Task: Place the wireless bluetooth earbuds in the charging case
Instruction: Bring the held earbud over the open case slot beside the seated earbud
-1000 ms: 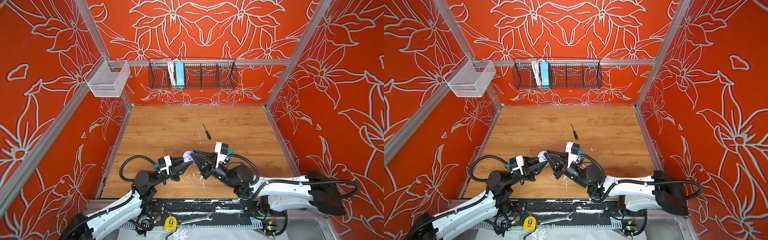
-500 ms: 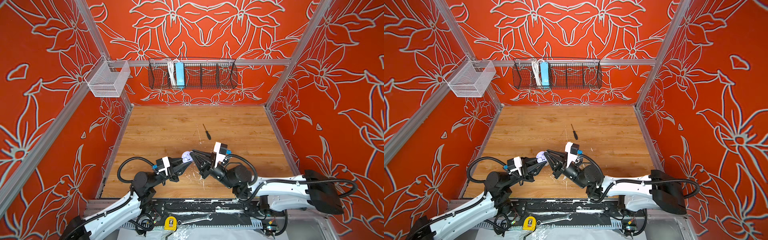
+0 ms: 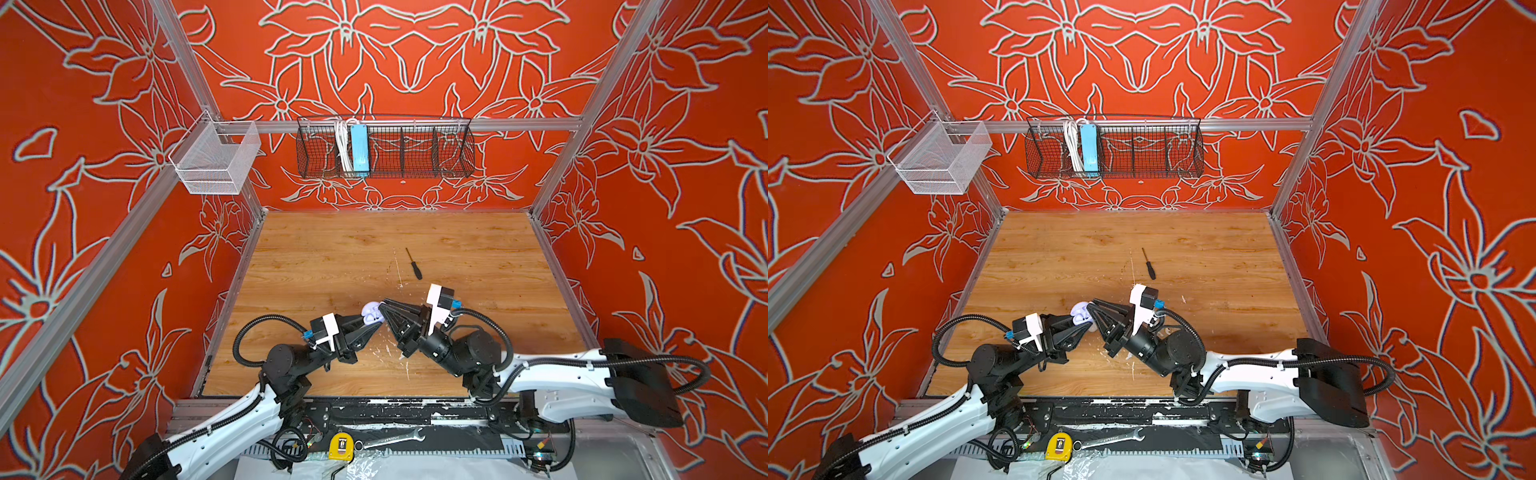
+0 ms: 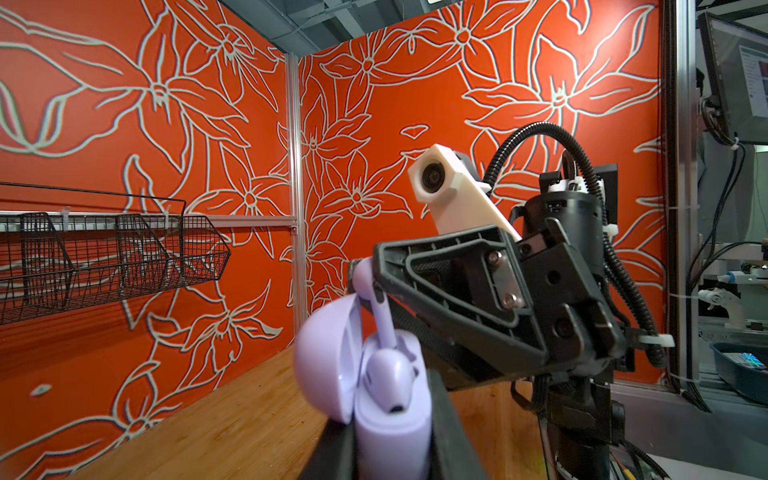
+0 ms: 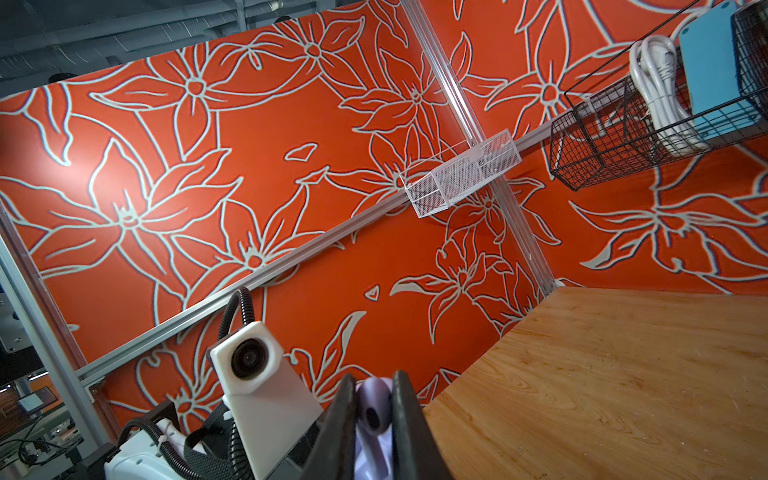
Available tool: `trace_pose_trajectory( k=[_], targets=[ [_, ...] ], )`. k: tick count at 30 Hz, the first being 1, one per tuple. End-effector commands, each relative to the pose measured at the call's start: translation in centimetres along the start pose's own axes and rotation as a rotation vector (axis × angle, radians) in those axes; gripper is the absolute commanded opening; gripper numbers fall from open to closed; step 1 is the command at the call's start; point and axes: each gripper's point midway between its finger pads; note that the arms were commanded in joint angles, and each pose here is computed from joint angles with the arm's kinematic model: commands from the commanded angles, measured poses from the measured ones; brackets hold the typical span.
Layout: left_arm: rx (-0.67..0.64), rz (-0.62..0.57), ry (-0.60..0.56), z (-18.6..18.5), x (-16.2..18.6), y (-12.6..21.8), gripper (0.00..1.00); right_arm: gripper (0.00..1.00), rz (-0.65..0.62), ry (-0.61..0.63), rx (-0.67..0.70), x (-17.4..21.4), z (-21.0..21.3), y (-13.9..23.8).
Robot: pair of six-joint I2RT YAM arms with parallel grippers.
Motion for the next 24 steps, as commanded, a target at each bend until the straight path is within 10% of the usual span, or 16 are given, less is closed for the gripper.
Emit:
trace_pose_trajectory(
  k=[1,24],
  targets=[
    [-0.008,-0.024,-0.016,-0.1,-0.6,0.2,0.00,0.13,0.008,-0.031,-0.028,0.6,0.6,-0.1],
    [-0.083,-0.010,-0.012,1.2,-0.3,0.4,0.00,0.12,0.056,-0.073,-0.047,3.1,1.0,-0.5]
  ],
)
Point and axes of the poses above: each gripper's point midway between its finger pads, its own y axis back along the fingers, its own z axis along the line the jaws close on, x = y × z
